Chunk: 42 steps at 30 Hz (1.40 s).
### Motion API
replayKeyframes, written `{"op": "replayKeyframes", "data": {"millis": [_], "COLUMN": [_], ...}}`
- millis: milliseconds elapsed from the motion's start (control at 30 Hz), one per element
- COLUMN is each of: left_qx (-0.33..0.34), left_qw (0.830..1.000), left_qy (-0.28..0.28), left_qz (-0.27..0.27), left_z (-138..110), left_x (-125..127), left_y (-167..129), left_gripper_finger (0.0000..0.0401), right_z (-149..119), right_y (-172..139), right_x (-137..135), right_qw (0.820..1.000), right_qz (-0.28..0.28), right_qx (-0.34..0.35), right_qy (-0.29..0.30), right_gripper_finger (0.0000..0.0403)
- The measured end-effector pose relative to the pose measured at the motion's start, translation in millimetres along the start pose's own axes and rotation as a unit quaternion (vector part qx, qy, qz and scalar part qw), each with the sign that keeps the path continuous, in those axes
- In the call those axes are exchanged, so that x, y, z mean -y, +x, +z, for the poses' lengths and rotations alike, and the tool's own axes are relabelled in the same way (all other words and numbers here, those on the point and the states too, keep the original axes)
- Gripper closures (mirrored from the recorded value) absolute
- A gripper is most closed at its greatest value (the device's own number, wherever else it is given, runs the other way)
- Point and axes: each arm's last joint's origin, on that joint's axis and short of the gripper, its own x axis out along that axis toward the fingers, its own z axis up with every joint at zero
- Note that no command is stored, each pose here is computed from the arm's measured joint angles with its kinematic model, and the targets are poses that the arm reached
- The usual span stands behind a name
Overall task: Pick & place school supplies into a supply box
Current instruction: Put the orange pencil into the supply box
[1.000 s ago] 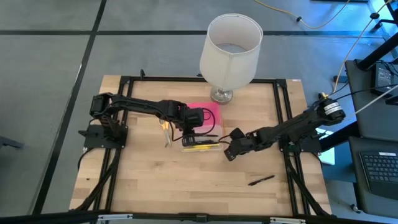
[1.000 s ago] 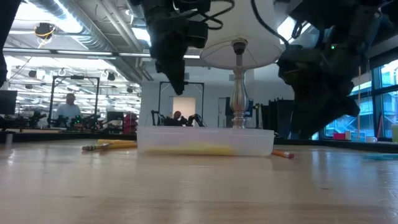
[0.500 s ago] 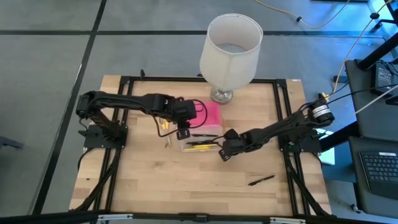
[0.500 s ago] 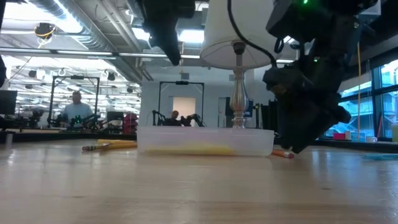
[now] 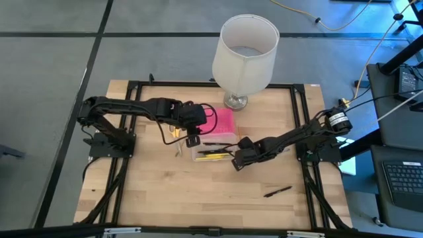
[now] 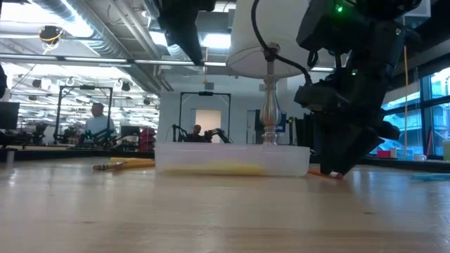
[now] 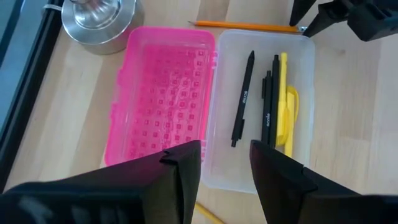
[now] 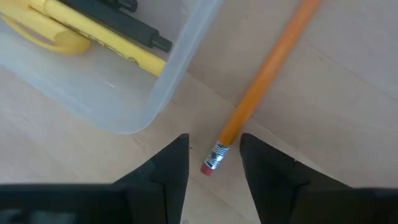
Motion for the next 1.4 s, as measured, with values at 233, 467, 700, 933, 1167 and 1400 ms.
{"op": "replayKeyframes", "data": {"millis": [233,467,700,933,1167,1400], "left_qx": [0.000,0.000,0.000,0.000,0.001,0.005], "left_qw": [1.000,1.000,1.000,1.000,1.000,0.999], "left_qy": [-0.001,-0.008,-0.020,-0.022,-0.024,-0.032], "left_qz": [0.000,0.000,-0.001,-0.001,-0.001,-0.001], "left_z": [0,0,0,0,0,1], "left_x": [0,0,0,0,0,0], "left_y": [0,0,0,0,0,0], "left_gripper_finger": [0.0272,0.0272,0.0272,0.0272,0.0271,0.0271], "right_z": [-2,-3,-6,-8,-9,-8], "right_y": [1,1,5,4,2,-10], "right_x": [3,4,8,11,12,11], "right_qw": [0.999,0.999,0.997,0.993,0.990,0.988], "right_qz": [-0.009,-0.014,-0.027,-0.032,-0.034,-0.026], "right_qx": [-0.024,-0.028,-0.053,-0.080,-0.100,-0.104], "right_qy": [0.022,-0.021,-0.040,-0.077,-0.092,-0.114], "right_gripper_finger": [0.0294,0.0338,0.0340,0.0341,0.0342,0.0375]}}
